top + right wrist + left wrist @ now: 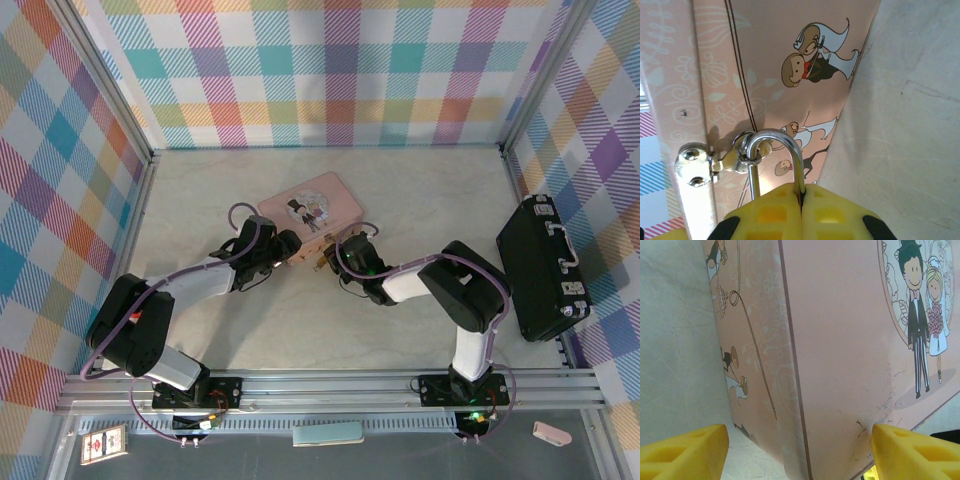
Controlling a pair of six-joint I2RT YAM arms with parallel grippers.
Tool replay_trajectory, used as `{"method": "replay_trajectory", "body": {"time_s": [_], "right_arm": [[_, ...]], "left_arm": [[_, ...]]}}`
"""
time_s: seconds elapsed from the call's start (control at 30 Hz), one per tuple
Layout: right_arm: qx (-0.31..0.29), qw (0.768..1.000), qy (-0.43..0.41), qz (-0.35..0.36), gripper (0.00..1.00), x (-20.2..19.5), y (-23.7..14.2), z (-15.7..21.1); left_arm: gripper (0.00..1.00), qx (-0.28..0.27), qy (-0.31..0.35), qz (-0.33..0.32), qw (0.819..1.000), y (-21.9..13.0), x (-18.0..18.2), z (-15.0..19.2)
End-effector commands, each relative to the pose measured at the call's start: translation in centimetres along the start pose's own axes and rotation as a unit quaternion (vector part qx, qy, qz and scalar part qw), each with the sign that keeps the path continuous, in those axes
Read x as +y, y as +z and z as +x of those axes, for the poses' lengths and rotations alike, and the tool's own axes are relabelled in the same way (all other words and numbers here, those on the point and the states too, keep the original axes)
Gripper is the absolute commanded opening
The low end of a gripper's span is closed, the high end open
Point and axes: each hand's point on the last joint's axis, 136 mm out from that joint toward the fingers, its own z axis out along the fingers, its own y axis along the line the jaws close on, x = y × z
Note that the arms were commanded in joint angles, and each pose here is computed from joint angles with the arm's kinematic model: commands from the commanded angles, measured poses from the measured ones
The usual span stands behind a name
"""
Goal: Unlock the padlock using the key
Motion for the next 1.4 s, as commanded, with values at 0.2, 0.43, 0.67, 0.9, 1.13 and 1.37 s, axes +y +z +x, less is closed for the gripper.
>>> {"method": "replay_trajectory", "body": {"time_s": [0.2,0.43,0.67,0.9,1.13,1.37], "right_arm": [[-0.031,0.997,-0.045,0.056,0.00,-2.1,-0.8,-3.0],[0.018,0.998,-0.056,0.022,0.00,-1.5,0.3,-1.4],[0.029,0.997,-0.075,0.013,0.00,-0.6,0.0,-1.0],[0.019,0.996,-0.072,0.038,0.00,-2.2,-0.5,-1.7],[0.008,0.997,-0.064,0.032,0.00,-1.8,-0.5,-3.6],[-0.001,0.998,-0.062,0.029,0.00,-1.3,-0.4,-4.5]], "left_arm": [[0.75,-0.004,0.016,-0.078,0.997,0.0,2.4,-0.9],[0.77,-0.021,0.011,-0.040,0.999,0.8,0.5,-2.9],[0.77,0.015,0.037,-0.020,0.999,3.3,-1.2,-2.7],[0.75,0.045,0.033,-0.067,0.996,4.8,2.3,-0.5],[0.73,0.054,0.017,-0.109,0.992,4.7,6.4,1.6],[0.72,0.027,0.001,-0.120,0.992,3.5,7.7,1.5]]}}
